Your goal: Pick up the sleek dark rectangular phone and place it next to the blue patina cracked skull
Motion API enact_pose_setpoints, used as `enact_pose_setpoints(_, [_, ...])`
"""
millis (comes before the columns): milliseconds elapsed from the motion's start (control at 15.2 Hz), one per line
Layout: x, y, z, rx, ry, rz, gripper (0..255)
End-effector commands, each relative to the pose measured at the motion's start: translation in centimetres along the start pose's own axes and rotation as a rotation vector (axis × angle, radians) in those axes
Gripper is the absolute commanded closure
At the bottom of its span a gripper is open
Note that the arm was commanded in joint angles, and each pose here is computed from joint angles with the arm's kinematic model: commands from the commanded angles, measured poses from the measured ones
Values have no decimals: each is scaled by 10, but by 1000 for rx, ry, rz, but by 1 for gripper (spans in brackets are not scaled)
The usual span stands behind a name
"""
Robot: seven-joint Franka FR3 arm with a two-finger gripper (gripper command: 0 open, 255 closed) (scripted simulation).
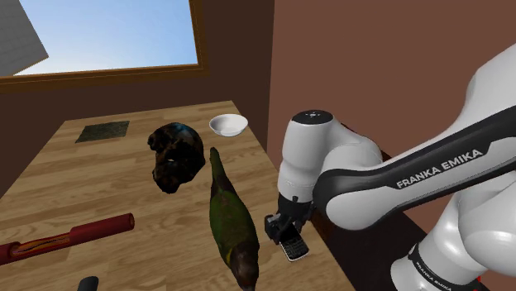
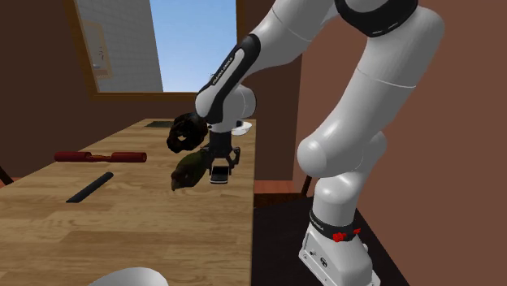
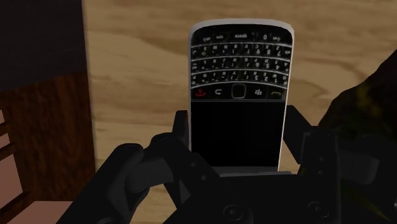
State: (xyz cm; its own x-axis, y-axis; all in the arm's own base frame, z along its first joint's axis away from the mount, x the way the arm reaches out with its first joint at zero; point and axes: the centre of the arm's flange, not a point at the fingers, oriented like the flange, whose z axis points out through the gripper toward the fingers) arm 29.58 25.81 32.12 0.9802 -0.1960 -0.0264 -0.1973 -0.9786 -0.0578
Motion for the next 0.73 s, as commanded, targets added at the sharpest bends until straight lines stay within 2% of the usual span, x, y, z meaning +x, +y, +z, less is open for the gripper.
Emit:
enact_pose_setpoints(0, [0, -1, -11, 0, -1, 0, 255])
enact_pose_setpoints(660, [-1, -4, -64, 0, -1, 0, 255])
